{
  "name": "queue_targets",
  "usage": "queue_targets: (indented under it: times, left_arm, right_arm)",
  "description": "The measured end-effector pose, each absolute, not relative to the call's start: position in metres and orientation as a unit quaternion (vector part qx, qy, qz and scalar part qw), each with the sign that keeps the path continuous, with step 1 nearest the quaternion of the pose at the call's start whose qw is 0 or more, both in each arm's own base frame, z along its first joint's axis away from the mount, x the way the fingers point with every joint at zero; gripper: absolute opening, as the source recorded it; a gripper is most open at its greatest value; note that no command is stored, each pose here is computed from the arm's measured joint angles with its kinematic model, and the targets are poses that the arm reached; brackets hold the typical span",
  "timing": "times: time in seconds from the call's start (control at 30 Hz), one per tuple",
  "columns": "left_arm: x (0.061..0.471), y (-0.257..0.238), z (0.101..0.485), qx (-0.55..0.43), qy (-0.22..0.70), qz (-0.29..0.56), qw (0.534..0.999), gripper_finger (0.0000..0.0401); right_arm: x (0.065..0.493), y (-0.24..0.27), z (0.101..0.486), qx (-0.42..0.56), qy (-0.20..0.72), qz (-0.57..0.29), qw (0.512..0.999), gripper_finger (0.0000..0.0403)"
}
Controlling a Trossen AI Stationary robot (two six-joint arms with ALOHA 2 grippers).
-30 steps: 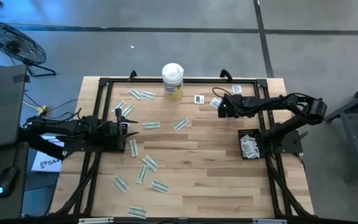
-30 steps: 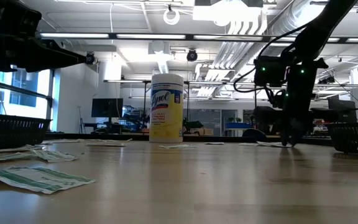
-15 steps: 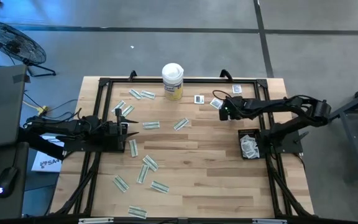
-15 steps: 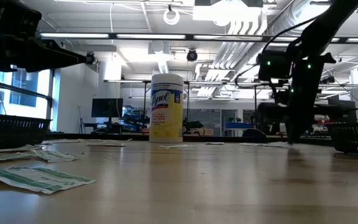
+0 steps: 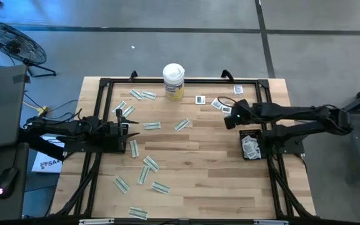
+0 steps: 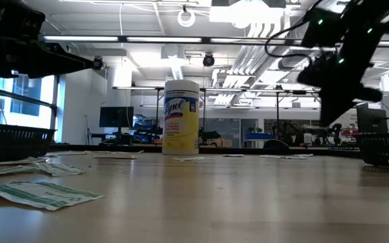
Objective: Pick & Place First Aid Supplies
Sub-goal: Put the towelette pack into the right black basket
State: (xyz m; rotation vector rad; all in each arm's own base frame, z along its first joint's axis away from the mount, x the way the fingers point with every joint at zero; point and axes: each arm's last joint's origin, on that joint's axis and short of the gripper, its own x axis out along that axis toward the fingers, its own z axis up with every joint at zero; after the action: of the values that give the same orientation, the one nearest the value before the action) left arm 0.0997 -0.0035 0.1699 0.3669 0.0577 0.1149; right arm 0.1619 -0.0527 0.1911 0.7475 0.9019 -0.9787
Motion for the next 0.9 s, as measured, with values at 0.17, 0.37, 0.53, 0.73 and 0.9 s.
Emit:
queue_targets:
  times: [0.17,0.37,0.53,0.73,0.9]
  left_arm:
    - [0.1,-0.003,0.17,0.182,0.029,0.057,0.981,0.0206]
    - [0.1,-0.003,0.17,0.182,0.028,0.057,0.981,0.0206]
    - [0.1,-0.004,0.17,0.182,0.029,0.057,0.981,0.0206]
    - [0.1,-0.003,0.17,0.182,0.028,0.057,0.981,0.0206]
    - [0.1,-0.003,0.17,0.182,0.029,0.057,0.981,0.0206]
  right_arm:
    - [0.137,-0.032,0.221,0.319,0.48,-0.435,0.692,0.0001]
    - [0.123,-0.013,0.234,0.341,0.536,-0.4,0.66,0.0]
    - [0.125,-0.001,0.22,0.326,0.576,-0.385,0.643,0.0]
    - [0.137,0.006,0.209,0.287,0.626,-0.369,0.624,0.0]
    - [0.147,0.008,0.196,0.247,0.675,-0.351,0.6,0.0013]
